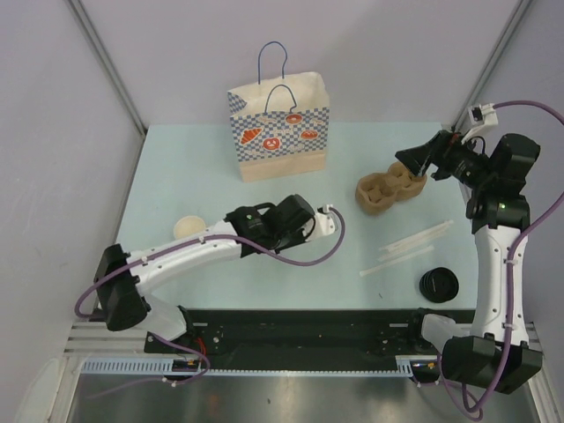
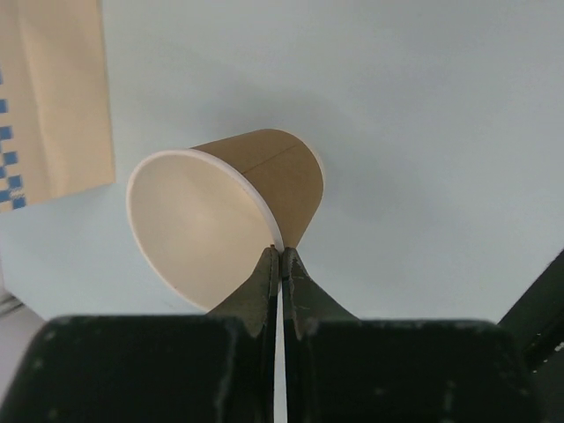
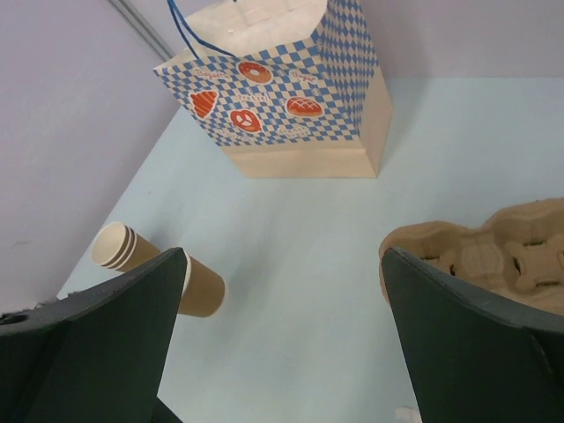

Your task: Pack the takeout coffee

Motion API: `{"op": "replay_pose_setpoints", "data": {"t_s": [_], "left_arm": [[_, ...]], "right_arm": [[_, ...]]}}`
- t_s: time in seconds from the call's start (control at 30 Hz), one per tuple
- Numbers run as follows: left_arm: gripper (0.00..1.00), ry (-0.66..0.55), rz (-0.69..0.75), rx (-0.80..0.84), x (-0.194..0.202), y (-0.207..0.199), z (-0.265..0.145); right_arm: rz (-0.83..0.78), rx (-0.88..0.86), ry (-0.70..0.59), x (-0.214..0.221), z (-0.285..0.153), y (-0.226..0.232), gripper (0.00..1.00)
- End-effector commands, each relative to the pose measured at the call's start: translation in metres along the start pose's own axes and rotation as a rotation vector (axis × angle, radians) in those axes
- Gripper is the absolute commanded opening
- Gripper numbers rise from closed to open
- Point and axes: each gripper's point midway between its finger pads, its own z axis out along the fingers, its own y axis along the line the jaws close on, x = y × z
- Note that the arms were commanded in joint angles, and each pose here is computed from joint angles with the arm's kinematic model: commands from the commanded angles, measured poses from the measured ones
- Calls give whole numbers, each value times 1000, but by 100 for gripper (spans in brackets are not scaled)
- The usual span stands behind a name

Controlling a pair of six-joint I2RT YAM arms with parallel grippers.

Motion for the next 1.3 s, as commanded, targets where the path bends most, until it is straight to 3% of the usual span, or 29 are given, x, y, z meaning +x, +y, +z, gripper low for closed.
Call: {"op": "replay_pose_setpoints", "data": {"t_s": [0.0,0.17,0.43,0.53,0.57,0.63,0.83,1.0,1.17,1.2,1.27], "left_arm": [[0,-37,-10,34,-13,-36,23],[0,1,8,56,2,-66,41],[2,32,10,64,13,-77,51],[16,23,8,75,10,-78,51],[28,28,7,82,10,-80,49],[41,12,-1,97,4,-79,43],[64,-32,-12,146,-16,-69,5],[74,-161,-126,198,-40,-25,-48],[80,-171,-338,179,-5,40,-73],[81,-162,-421,121,15,67,-79],[85,-160,-483,107,37,82,-87]], "right_arm": [[40,-18,8,5,-3,-2,100],[65,-26,17,8,1,-6,100],[84,-29,27,14,5,-11,100],[83,-26,27,15,4,-12,100],[83,-26,27,15,4,-11,100],[81,-27,24,14,4,-11,100],[86,-31,26,16,4,-12,100],[84,-37,29,16,4,-12,100],[89,-42,36,18,6,-13,100],[88,-42,38,18,6,-14,100],[88,-45,47,21,8,-14,100]]}}
